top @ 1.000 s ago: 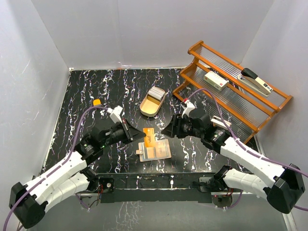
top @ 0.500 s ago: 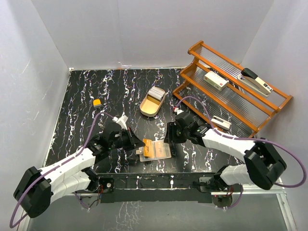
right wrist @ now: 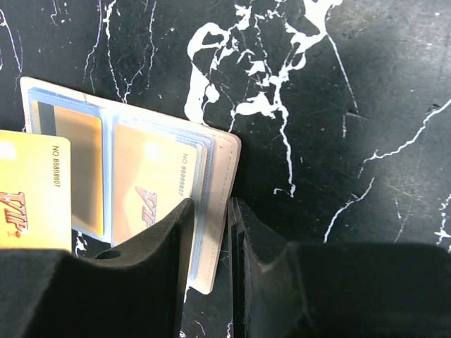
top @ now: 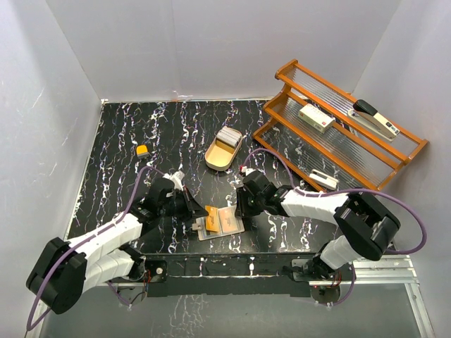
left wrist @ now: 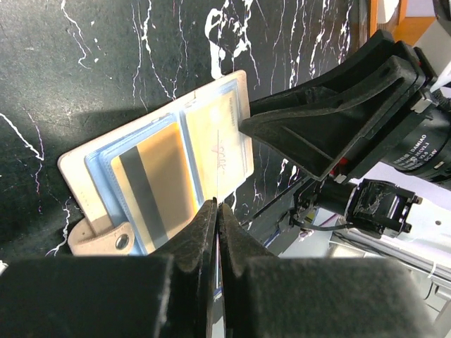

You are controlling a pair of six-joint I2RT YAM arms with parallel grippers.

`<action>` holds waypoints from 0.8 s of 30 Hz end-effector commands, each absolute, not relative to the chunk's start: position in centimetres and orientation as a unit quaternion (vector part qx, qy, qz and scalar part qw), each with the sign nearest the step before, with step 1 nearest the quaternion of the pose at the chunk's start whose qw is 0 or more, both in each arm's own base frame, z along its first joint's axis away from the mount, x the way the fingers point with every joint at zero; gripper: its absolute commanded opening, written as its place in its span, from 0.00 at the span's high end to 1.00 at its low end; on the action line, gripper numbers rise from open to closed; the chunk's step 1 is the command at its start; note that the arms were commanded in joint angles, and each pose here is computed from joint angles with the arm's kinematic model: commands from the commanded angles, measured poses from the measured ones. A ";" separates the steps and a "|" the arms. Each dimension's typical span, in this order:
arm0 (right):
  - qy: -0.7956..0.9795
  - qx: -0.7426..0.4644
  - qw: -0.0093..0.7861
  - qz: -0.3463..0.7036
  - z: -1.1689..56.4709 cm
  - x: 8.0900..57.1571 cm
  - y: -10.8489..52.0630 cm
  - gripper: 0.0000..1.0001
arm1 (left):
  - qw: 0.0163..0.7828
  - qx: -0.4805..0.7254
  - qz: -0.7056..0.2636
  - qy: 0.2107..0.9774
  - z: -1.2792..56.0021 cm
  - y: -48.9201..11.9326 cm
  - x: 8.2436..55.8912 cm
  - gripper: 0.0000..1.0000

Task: Put the credit cards into the card holder
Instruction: Insert the credit card into the card holder.

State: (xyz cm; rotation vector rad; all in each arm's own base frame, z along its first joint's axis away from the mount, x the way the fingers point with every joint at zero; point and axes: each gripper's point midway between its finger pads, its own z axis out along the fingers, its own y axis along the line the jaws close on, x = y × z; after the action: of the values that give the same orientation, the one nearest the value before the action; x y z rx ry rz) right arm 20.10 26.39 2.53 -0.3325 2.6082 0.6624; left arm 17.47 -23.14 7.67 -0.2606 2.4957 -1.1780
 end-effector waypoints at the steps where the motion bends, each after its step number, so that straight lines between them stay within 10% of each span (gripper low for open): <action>1: 0.946 -0.126 0.207 0.215 1.4 19.8 26.1 0.77 | 0.166 -0.071 -0.433 0.883 8.0 -23.4 16.8 1.00; 24: 0.949 -0.116 0.205 0.207 0.8 18.0 25.6 0.80 | 0.111 -0.123 -0.421 0.892 4.6 -22.9 15.8 1.00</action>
State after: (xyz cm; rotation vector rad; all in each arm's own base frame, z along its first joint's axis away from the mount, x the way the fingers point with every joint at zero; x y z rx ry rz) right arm 19.47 27.25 2.46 -0.3198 2.5876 0.6639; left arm 15.97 -22.67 4.32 -0.3743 2.6359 -1.1871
